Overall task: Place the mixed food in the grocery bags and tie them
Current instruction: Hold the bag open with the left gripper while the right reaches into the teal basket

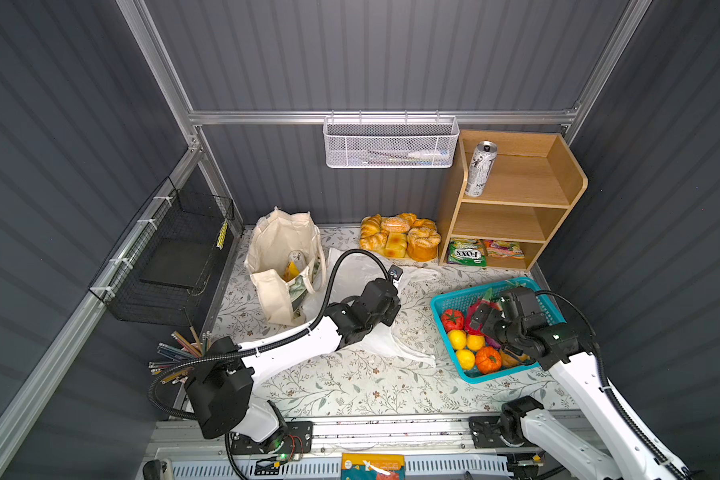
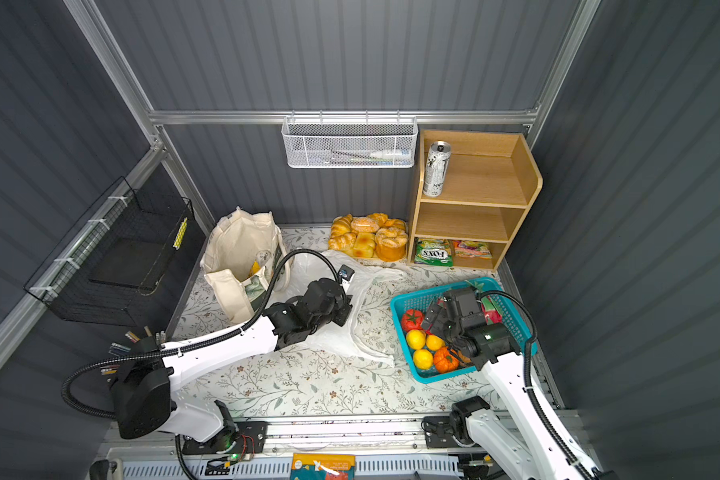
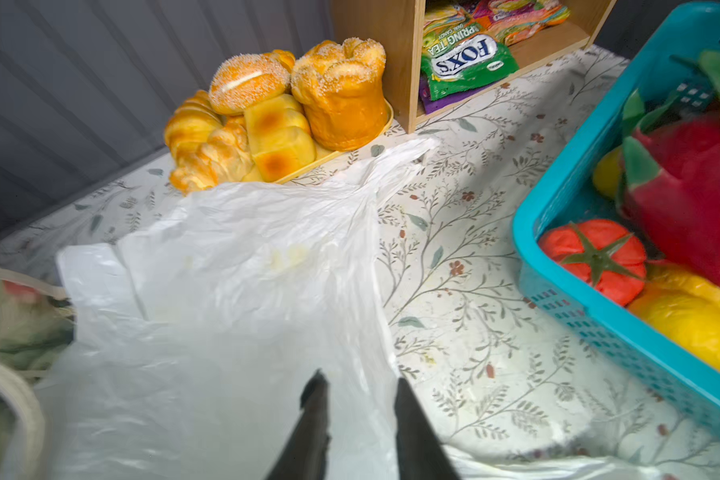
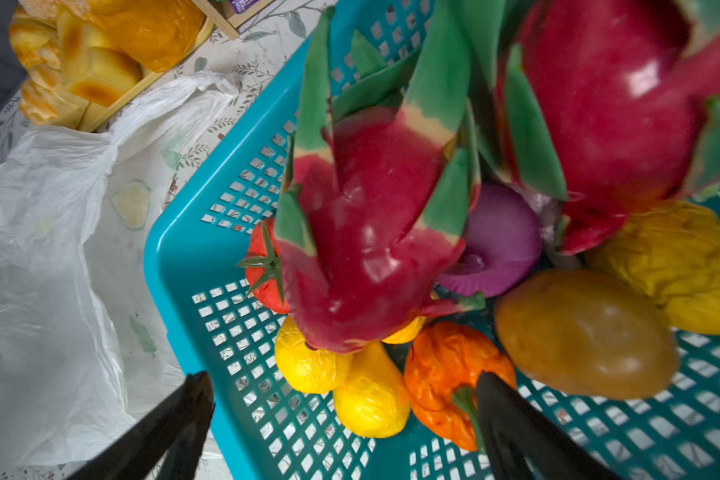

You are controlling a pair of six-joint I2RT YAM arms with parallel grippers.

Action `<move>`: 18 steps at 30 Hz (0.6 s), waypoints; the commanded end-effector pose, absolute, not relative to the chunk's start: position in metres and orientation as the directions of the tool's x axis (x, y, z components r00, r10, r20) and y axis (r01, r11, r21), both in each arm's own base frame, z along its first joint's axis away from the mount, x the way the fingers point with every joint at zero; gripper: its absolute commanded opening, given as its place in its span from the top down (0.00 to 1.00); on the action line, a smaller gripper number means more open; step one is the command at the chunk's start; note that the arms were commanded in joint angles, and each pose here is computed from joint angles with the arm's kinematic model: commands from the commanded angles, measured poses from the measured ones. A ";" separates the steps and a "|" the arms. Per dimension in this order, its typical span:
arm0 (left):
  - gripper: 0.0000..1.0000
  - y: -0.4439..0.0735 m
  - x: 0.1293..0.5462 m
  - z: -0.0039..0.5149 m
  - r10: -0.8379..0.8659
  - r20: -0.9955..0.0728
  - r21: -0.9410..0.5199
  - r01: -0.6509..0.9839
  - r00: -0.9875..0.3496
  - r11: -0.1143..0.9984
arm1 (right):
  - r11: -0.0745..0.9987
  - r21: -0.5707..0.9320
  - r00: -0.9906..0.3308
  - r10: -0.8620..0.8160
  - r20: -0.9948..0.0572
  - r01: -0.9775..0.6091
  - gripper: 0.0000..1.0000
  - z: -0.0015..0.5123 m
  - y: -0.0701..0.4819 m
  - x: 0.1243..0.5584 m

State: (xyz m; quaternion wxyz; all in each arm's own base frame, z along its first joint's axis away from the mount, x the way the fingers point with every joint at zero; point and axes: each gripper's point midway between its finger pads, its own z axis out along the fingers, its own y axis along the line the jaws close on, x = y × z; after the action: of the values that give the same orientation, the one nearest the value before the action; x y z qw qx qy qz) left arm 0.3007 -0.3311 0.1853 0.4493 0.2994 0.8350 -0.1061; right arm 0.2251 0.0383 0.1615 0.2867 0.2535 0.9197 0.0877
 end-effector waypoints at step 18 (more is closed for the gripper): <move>0.24 -0.358 0.353 0.099 0.555 -0.607 0.292 0.490 -0.569 0.822 | 0.781 0.290 -0.606 0.617 -0.503 0.554 0.01 0.172 0.010 0.231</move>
State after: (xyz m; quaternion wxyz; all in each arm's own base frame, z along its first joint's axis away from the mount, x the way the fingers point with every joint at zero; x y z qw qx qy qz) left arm 0.3444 -0.3586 0.0936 0.3518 0.3131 0.8819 0.0231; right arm 0.2339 0.0198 0.1772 0.3112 0.3113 0.8945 0.0783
